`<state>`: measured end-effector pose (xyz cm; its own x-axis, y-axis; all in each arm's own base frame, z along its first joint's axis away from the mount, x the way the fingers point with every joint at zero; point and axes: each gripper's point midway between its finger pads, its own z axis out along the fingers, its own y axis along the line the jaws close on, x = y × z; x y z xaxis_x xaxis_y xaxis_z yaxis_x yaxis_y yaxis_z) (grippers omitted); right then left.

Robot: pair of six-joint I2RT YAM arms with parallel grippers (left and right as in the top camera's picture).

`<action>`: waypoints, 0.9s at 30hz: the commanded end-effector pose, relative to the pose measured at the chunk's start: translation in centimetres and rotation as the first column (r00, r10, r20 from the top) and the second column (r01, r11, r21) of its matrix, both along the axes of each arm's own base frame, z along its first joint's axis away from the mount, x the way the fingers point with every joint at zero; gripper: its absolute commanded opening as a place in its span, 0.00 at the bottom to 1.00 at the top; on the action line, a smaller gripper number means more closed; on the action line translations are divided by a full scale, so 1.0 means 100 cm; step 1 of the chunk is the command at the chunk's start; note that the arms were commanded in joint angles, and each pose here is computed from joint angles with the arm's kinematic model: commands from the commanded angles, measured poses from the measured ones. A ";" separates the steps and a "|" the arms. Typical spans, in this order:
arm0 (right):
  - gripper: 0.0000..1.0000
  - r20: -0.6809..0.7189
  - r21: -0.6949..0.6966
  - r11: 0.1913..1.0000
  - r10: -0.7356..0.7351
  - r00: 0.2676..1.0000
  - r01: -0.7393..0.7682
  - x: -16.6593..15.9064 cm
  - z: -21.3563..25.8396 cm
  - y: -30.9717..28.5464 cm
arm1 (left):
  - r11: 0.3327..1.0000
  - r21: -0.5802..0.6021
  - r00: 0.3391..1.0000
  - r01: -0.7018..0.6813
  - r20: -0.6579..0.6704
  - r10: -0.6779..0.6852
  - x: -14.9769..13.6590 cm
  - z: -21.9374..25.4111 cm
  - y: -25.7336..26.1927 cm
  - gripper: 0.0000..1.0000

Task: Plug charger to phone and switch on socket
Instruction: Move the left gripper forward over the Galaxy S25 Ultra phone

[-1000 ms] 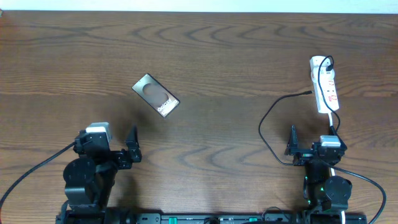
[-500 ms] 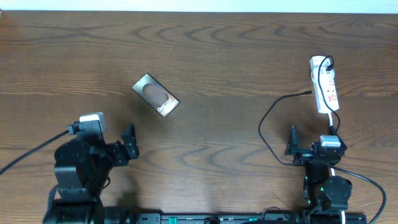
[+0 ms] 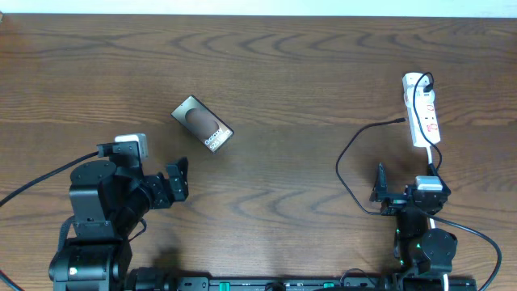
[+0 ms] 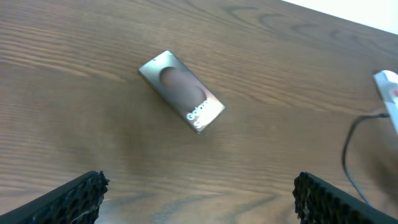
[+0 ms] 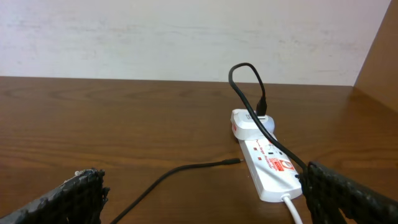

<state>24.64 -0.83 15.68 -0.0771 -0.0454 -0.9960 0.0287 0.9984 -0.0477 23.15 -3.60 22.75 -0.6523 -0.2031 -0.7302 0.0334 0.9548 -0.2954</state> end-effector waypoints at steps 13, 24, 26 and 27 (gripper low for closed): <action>0.99 0.000 -0.004 1.000 0.005 1.000 -0.005 0.000 0.000 0.001 | 0.996 0.009 0.991 -0.090 -0.098 0.091 0.020 0.007 0.013 0.98; 0.99 0.000 -0.004 1.000 0.005 1.000 -0.005 0.000 0.000 0.001 | 0.985 0.081 0.956 -0.154 -0.241 0.169 0.041 0.003 0.028 0.98; 0.99 0.000 -0.004 1.000 0.005 1.000 -0.005 0.000 0.000 0.001 | 0.985 0.081 0.956 -0.154 -0.239 0.170 0.045 0.004 0.028 0.98; 0.99 0.000 -0.004 1.000 0.005 1.000 -0.005 0.000 0.000 0.001 | 0.985 0.081 0.956 -0.154 -0.240 0.169 0.047 0.004 0.028 0.97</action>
